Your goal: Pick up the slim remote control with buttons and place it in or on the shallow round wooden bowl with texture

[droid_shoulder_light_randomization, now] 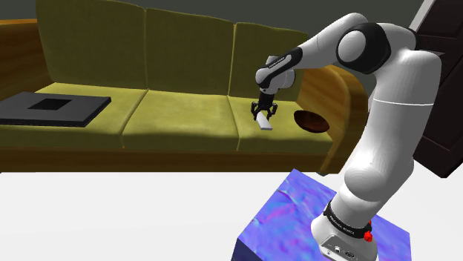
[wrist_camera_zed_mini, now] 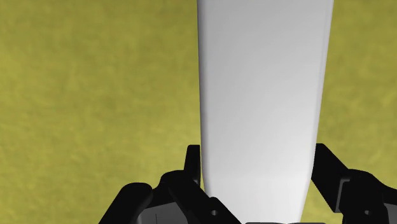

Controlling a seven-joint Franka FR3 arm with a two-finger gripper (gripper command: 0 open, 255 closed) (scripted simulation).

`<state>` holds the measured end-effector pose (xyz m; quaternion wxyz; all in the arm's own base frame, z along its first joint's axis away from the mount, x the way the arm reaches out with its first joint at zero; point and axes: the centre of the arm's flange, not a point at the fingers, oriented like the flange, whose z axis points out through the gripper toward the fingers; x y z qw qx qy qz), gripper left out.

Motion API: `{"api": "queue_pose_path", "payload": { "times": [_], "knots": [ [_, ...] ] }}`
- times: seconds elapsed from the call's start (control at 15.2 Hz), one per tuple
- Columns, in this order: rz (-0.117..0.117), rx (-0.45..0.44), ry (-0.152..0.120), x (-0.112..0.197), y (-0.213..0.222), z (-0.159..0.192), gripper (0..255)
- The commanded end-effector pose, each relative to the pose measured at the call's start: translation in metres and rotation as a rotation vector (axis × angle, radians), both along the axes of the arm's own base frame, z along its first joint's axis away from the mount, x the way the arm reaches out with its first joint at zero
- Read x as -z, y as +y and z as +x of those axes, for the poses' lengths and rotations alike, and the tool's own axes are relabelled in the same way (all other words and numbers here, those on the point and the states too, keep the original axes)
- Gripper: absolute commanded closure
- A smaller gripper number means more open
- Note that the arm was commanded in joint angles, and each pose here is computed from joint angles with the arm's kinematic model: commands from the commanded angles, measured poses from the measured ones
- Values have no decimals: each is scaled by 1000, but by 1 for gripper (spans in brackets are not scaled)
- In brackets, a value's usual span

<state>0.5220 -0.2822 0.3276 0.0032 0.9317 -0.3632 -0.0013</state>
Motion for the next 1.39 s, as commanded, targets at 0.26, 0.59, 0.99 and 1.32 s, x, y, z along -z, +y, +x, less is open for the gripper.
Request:
{"api": "queue_pose_path", "payload": {
  "times": [0.26,0.59,0.99,1.32],
  "knots": [
    [0,0,0,0,0,0,255],
    [0,0,0,-26,0,0,255],
    [0,0,0,-58,0,0,255],
    [0,0,0,-84,0,0,255]
  ]
}}
